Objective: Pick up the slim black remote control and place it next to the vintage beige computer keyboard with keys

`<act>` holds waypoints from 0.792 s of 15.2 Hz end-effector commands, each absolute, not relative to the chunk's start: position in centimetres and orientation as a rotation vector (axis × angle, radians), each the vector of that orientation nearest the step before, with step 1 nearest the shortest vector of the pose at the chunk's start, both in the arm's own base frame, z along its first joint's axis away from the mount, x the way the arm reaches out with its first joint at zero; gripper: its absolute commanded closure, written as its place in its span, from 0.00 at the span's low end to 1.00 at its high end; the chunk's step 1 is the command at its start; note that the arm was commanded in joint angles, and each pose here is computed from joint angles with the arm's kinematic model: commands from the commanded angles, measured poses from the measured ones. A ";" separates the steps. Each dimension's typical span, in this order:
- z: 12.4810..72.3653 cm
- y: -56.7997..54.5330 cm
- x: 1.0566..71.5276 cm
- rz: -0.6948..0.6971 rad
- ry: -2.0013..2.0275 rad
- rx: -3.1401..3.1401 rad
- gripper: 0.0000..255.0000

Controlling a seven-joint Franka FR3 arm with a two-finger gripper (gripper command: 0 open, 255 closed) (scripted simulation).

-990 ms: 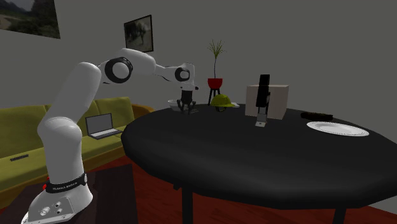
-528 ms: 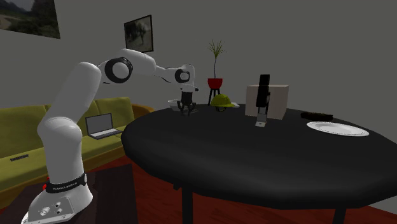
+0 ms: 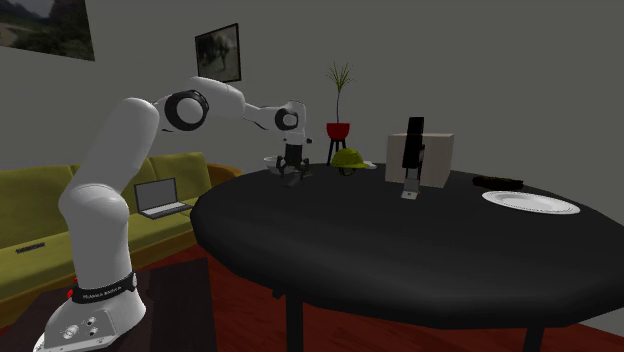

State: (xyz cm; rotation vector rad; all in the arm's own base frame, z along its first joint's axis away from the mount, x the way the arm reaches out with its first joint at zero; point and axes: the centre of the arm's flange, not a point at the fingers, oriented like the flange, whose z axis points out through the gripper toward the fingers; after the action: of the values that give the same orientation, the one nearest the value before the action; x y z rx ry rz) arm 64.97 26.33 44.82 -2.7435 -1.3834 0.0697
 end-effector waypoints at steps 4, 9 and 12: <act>49.8 26.1 65.3 0.070 -1.383 -2.744 0.00; 49.8 26.1 65.3 0.070 -1.383 -2.744 0.00; 49.8 26.1 65.3 0.070 -1.383 -2.744 0.00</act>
State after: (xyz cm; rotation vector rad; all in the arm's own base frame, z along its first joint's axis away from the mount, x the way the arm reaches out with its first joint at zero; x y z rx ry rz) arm 65.33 26.12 49.79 -2.7435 -1.3835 0.0696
